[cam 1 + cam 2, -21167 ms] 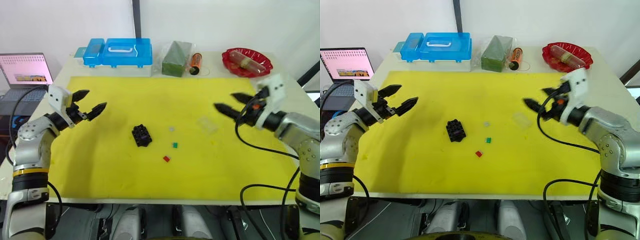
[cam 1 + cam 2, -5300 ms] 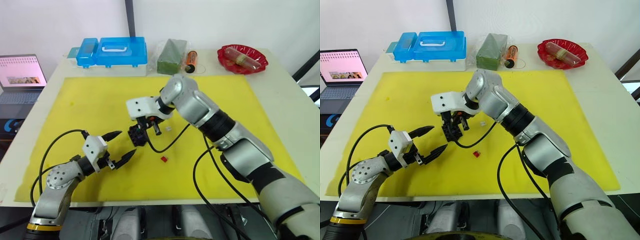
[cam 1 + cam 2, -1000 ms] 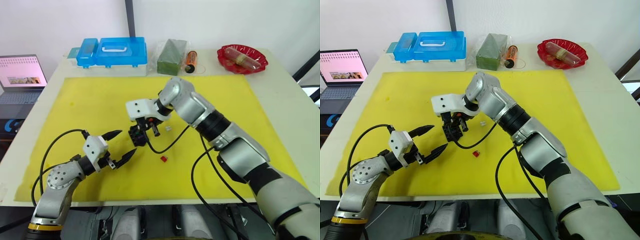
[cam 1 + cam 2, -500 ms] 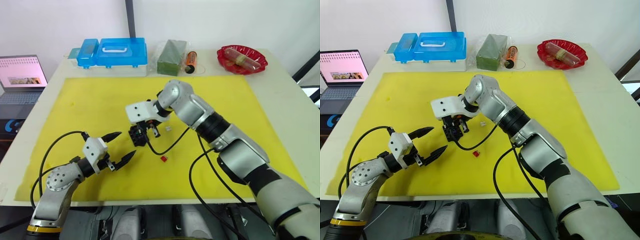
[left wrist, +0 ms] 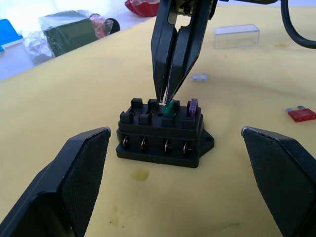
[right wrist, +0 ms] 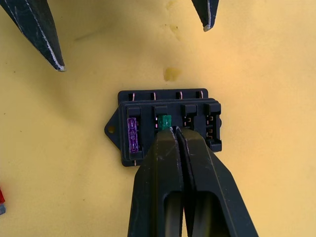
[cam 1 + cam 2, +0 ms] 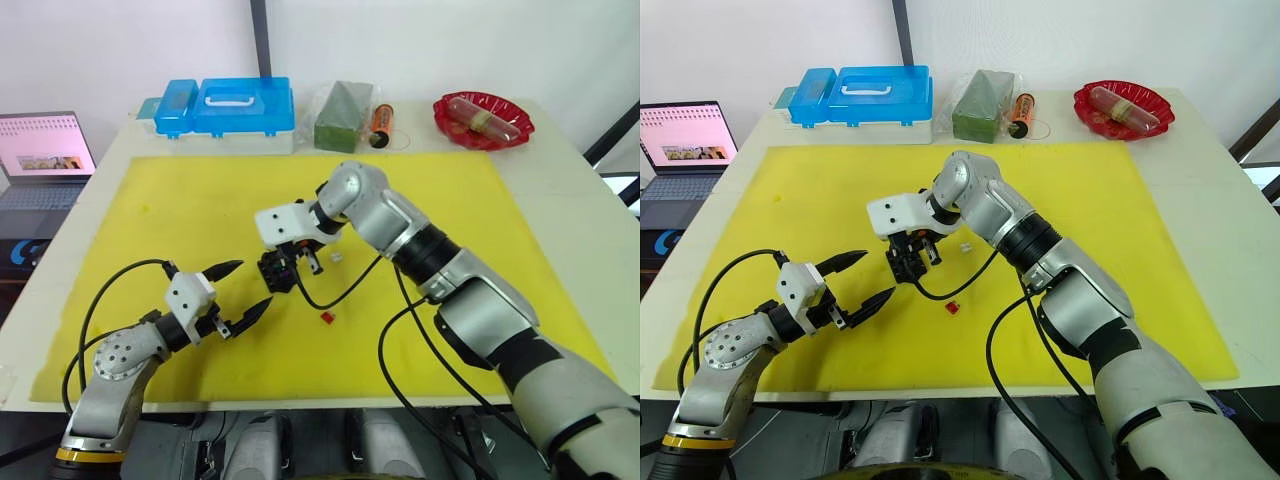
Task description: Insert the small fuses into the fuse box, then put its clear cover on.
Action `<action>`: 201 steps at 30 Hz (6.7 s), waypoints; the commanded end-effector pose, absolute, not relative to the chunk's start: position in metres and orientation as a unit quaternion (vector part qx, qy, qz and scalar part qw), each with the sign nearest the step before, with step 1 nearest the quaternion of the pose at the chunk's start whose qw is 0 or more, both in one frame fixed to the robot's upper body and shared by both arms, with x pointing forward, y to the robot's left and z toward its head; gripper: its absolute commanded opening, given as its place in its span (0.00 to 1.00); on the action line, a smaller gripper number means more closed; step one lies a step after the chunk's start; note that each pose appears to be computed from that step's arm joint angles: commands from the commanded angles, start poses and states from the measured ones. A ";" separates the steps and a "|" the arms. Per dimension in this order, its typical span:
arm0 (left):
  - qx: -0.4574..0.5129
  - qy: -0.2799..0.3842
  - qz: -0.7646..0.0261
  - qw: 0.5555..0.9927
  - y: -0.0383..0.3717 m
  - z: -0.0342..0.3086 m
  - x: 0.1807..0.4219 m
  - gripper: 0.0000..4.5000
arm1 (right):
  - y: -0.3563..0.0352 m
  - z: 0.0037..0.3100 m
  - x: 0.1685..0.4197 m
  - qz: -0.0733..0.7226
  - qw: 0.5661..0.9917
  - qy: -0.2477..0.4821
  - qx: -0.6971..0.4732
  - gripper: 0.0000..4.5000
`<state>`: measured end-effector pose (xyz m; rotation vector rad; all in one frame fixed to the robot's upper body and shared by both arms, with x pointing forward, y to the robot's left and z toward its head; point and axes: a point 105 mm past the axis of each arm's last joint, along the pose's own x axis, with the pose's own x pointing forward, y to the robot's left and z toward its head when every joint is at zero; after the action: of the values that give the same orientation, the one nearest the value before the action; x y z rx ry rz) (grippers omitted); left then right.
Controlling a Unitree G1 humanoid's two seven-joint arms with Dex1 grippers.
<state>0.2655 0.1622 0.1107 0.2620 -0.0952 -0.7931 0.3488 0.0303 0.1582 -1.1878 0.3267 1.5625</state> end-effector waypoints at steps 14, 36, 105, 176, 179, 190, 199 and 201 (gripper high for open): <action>0.143 -0.069 -0.391 0.907 0.167 0.126 0.265 1.00 | 0.033 0.189 0.356 0.638 0.613 0.097 -0.456 0.01; 0.182 -0.069 -0.343 0.919 0.226 0.158 0.287 1.00 | -0.072 0.245 0.349 0.513 0.818 -0.005 -0.260 0.43; 0.130 -0.062 -0.523 0.840 0.151 0.146 0.217 1.00 | -0.090 0.137 0.268 0.503 0.781 0.341 0.143 0.58; 0.127 -0.058 -0.573 0.808 0.135 0.138 0.192 1.00 | -0.093 0.131 0.276 0.297 0.849 0.220 0.377 0.01; 0.126 -0.058 -0.574 0.807 0.134 0.138 0.193 1.00 | -0.099 0.125 0.274 0.233 0.858 0.220 0.400 0.01; 0.120 -0.061 -0.577 0.805 0.131 0.137 0.194 1.00 | -0.102 0.108 0.249 0.215 0.829 0.291 0.426 0.01; 0.118 -0.057 -0.574 0.808 0.133 0.134 0.190 1.00 | -0.099 0.109 0.237 0.226 0.809 0.352 0.412 0.01; 0.116 -0.057 -0.573 0.809 0.133 0.133 0.189 1.00 | -0.099 0.107 0.237 0.223 0.808 0.356 0.413 0.01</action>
<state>0.1920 0.1350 0.1278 0.2407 -0.0883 -1.2178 0.2387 -0.1054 0.0979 0.8570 0.7888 0.4319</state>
